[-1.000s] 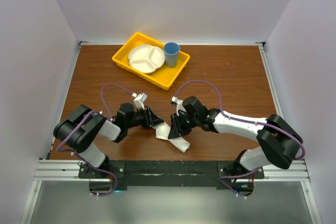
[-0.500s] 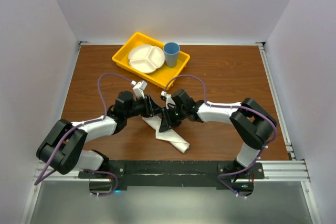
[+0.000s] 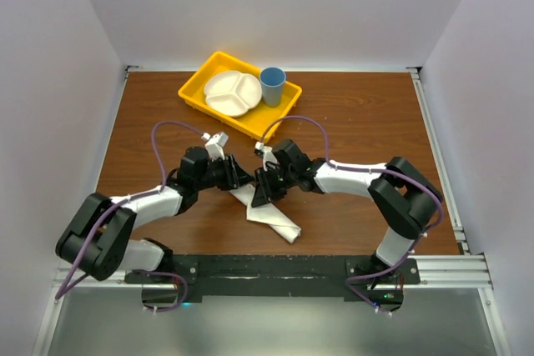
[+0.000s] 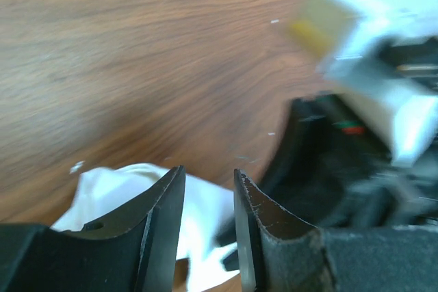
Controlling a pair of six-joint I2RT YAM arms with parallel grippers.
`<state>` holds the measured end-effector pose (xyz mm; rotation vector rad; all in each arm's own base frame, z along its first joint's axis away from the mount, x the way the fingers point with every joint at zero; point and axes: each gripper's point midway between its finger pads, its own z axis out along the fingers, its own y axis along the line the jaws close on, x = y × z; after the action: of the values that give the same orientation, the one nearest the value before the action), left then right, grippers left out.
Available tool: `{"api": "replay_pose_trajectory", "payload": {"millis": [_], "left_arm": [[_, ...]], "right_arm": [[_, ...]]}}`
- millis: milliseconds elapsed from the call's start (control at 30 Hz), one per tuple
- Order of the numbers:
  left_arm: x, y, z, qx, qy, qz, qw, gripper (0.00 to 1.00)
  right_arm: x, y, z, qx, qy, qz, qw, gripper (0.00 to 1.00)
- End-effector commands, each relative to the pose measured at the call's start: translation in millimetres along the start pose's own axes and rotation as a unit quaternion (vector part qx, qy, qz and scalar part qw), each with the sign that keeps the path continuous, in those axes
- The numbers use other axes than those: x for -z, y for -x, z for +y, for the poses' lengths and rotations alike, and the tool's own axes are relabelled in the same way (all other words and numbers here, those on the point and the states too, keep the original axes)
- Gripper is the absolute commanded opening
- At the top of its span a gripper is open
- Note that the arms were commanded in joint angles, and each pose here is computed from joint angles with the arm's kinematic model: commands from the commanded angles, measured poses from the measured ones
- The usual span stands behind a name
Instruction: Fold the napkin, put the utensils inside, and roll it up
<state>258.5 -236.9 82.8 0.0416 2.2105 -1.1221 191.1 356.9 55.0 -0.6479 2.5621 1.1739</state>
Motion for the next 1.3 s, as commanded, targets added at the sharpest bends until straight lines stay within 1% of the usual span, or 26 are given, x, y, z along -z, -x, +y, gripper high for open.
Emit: {"api": "replay_pose_trajectory", "payload": {"millis": [0,33,133,233,467,600,733,900,933,967,1033,1067,1100,1133,1167,1200,1233,1267], "left_arm": [[-6,-6,27,-0.014,0.022,-0.003,1.000,0.39],[-7,-7,31,-0.015,0.027,0.000,1.000,0.39],[-13,-8,39,-0.033,0.031,0.004,0.999,0.39],[-14,-3,36,-0.044,0.029,0.001,0.999,0.39],[-7,11,19,-0.053,0.015,-0.010,0.998,0.39],[-2,21,9,-0.058,0.012,-0.020,0.998,0.39],[6,33,-4,-0.061,0.010,-0.030,0.998,0.39],[25,45,-24,-0.061,0.001,-0.049,0.997,0.40],[28,43,-25,-0.054,0.003,-0.045,0.997,0.40],[33,45,-30,-0.056,-0.002,-0.051,0.997,0.41],[42,43,-34,-0.053,-0.002,-0.054,0.997,0.41],[46,41,-34,-0.052,0.000,-0.056,0.997,0.41],[49,40,-33,-0.051,0.004,-0.058,0.997,0.41],[56,40,-35,-0.053,0.006,-0.062,0.997,0.41],[60,38,-34,-0.053,0.011,-0.064,0.997,0.42],[64,40,-33,-0.052,0.018,-0.072,0.996,0.43],[72,41,-36,-0.054,0.020,-0.080,0.995,0.43],[76,38,-34,-0.049,0.029,-0.078,0.995,0.43]], "right_arm": [[14,14,12,0.027,0.010,-0.031,0.999,0.25],[13,4,5,0.023,0.004,-0.023,0.999,0.25],[12,-9,-3,0.017,-0.003,-0.013,1.000,0.24],[20,-10,3,0.020,0.002,-0.018,1.000,0.24],[52,-26,5,0.020,-0.021,-0.025,0.999,0.27],[56,-57,-13,-0.008,-0.037,-0.016,0.999,0.27],[56,-71,-23,-0.022,-0.047,-0.014,0.999,0.27],[62,-64,-14,-0.015,-0.041,-0.028,0.999,0.28],[66,-65,-18,-0.014,-0.057,-0.024,0.998,0.29],[70,-62,-19,-0.004,-0.067,-0.028,0.997,0.31],[82,-52,-17,0.010,-0.088,-0.042,0.995,0.42],[86,-48,-18,0.029,-0.096,-0.047,0.994,0.55],[90,-39,-12,0.043,-0.096,-0.056,0.993,0.60],[91,-40,-15,0.048,-0.106,-0.046,0.992,0.65],[92,-38,-22,0.069,-0.124,-0.038,0.989,0.69],[96,-21,-16,0.085,-0.135,-0.042,0.986,0.70],[98,-24,-22,0.088,-0.157,-0.021,0.983,0.71],[94,-24,-24,0.110,-0.168,-0.005,0.980,0.80]]}}
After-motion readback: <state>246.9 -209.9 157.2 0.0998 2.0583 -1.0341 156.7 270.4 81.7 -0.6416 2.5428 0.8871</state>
